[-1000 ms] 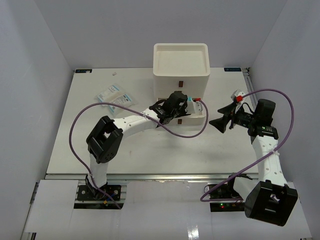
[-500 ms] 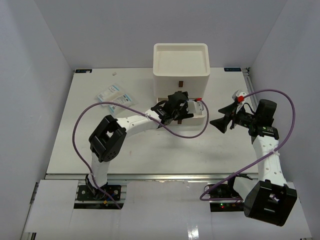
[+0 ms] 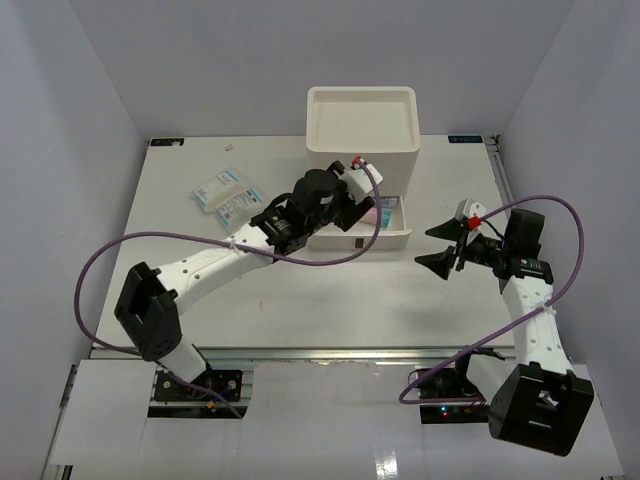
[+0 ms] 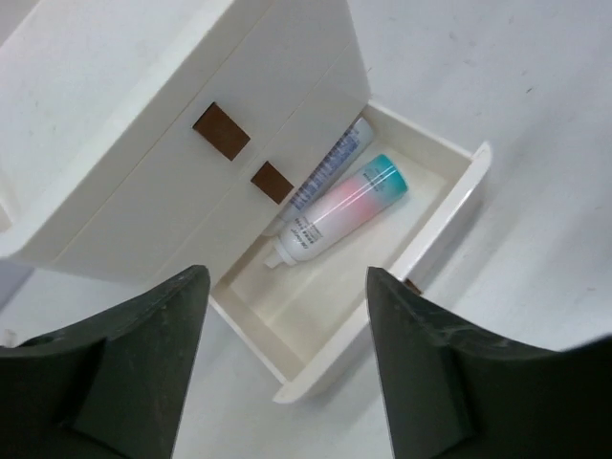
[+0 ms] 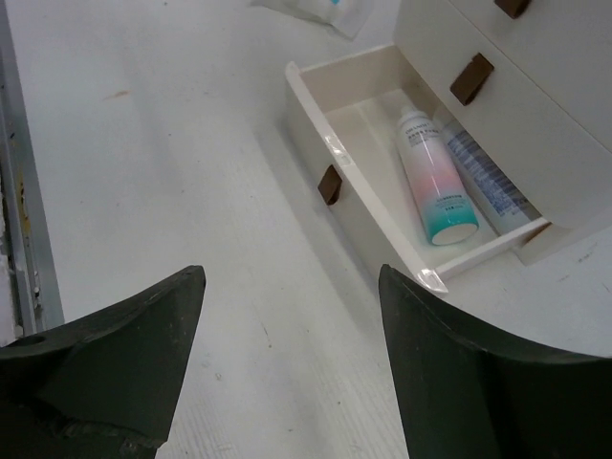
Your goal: Organize the makeup
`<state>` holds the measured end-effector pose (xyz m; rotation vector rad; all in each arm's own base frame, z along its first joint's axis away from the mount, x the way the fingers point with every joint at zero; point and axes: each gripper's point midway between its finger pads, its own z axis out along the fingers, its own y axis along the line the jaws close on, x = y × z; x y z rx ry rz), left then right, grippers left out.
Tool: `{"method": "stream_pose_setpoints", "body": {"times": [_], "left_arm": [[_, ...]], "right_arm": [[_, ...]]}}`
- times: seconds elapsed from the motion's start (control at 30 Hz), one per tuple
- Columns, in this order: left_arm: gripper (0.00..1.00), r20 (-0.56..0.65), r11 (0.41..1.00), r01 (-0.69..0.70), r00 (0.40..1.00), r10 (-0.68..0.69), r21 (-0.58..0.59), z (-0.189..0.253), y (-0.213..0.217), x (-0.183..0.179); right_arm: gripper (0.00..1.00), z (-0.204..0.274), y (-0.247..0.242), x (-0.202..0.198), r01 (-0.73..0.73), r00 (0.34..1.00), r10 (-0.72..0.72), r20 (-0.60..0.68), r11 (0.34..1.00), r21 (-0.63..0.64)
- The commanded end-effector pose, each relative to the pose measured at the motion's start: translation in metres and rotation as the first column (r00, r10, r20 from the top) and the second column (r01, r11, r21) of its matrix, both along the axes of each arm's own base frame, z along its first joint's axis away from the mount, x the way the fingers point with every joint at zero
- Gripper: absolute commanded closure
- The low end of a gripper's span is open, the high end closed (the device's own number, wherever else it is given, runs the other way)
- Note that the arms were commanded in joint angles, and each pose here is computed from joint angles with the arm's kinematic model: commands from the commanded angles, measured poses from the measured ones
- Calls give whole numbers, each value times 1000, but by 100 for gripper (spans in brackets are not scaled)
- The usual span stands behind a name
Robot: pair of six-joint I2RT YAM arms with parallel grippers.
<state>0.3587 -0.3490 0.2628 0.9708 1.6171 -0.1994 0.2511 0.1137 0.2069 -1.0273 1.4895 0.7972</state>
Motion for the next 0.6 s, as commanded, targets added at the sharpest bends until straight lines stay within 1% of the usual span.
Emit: {"method": "stream_pose_setpoints", "body": {"times": [0.0,0.03,0.1,0.13,0.17,0.23,0.33,0.47,0.57], "left_arm": [[33,-303,960,-99,953,16,-261,4,48,-16],[35,-342,945,-115,940,3,-307,6,56,-13],[41,-408,904,-150,912,-29,-400,5,82,-16],[43,-423,882,-150,904,-60,-446,9,91,-15],[43,-446,854,-200,894,-42,-480,9,111,-5],[44,-499,800,-240,863,-85,-550,11,121,-1],[41,-552,729,-345,832,-54,-592,16,145,31],[38,-556,695,-369,830,-54,-618,28,141,67],[36,-546,677,-358,834,-79,-644,37,134,86]], "right_arm": [[25,-7,34,-24,-185,950,213,229,973,-138],[26,-13,33,-20,-165,942,212,258,967,-192],[31,-30,54,-23,-201,908,303,289,921,-334],[34,-39,53,-16,-174,911,301,282,900,-399],[38,-42,57,-13,-176,905,320,281,882,-437],[49,-52,68,-6,-197,900,360,247,840,-506],[58,-64,84,3,-226,899,396,190,787,-574],[63,-88,97,12,-243,904,409,122,730,-639],[66,-101,103,14,-237,910,402,104,708,-665]]}}
